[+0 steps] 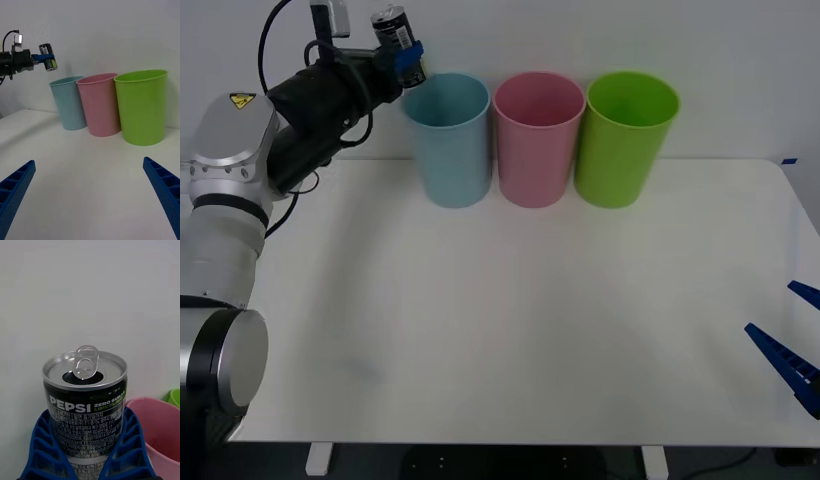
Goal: Grasp the object on the table and drop it into the matching bin: aluminum can to the light blue bin, PET bottle to the pink bin.
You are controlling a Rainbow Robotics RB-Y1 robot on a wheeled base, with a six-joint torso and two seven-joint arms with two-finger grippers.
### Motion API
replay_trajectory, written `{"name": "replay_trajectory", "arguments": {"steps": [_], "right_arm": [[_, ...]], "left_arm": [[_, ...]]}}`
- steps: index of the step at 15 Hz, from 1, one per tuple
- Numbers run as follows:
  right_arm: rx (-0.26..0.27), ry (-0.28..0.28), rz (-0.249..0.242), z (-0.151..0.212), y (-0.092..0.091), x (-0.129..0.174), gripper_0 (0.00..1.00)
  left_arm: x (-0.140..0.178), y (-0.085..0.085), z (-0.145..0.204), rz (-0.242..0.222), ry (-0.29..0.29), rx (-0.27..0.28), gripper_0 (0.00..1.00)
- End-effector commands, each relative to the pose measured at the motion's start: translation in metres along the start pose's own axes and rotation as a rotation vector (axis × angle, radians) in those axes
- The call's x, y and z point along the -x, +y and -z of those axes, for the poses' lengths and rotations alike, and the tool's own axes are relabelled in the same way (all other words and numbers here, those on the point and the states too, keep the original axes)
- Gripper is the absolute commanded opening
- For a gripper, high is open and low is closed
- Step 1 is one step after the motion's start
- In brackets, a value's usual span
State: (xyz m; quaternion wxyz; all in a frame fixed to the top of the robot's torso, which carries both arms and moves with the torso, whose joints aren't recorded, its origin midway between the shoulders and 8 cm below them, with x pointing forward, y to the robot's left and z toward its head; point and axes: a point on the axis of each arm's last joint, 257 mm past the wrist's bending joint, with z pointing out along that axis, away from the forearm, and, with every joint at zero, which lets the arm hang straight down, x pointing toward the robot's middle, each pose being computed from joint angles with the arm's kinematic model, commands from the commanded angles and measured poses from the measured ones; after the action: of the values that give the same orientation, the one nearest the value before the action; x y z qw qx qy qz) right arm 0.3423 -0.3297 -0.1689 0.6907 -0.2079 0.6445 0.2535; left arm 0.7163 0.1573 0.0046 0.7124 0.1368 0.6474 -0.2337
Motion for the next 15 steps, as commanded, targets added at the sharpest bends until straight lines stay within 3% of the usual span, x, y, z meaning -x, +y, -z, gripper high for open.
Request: {"name": "replay_trajectory", "arguments": {"steps": [1, 5, 12, 13, 14, 15], "right_arm": [[0.0, 0.0, 0.0, 0.0, 0.0, 0.0, 1.0], [0.0, 0.0, 0.0, 0.0, 0.0, 0.0, 1.0], [0.0, 0.0, 0.0, 0.0, 0.0, 0.0, 1.0], [0.0, 0.0, 0.0, 0.0, 0.0, 0.0, 1.0], [0.0, 0.0, 0.0, 0.0, 0.0, 0.0, 1.0], [0.0, 0.0, 0.0, 0.0, 0.0, 0.0, 1.0]], "left_arm": [[-0.003, -0.006, -0.022, -0.052, 0.024, 0.025, 0.0], [-0.001, -0.015, -0.039, -0.09, 0.032, 0.049, 0.0], [-0.002, -0.019, -0.042, -0.083, 0.026, 0.057, 0.03], [-0.001, -0.018, -0.042, -0.08, 0.026, 0.059, 0.11], [-0.002, -0.017, -0.042, -0.078, 0.027, 0.06, 0.38], [-0.002, -0.018, -0.042, -0.079, 0.027, 0.059, 0.83]]}}
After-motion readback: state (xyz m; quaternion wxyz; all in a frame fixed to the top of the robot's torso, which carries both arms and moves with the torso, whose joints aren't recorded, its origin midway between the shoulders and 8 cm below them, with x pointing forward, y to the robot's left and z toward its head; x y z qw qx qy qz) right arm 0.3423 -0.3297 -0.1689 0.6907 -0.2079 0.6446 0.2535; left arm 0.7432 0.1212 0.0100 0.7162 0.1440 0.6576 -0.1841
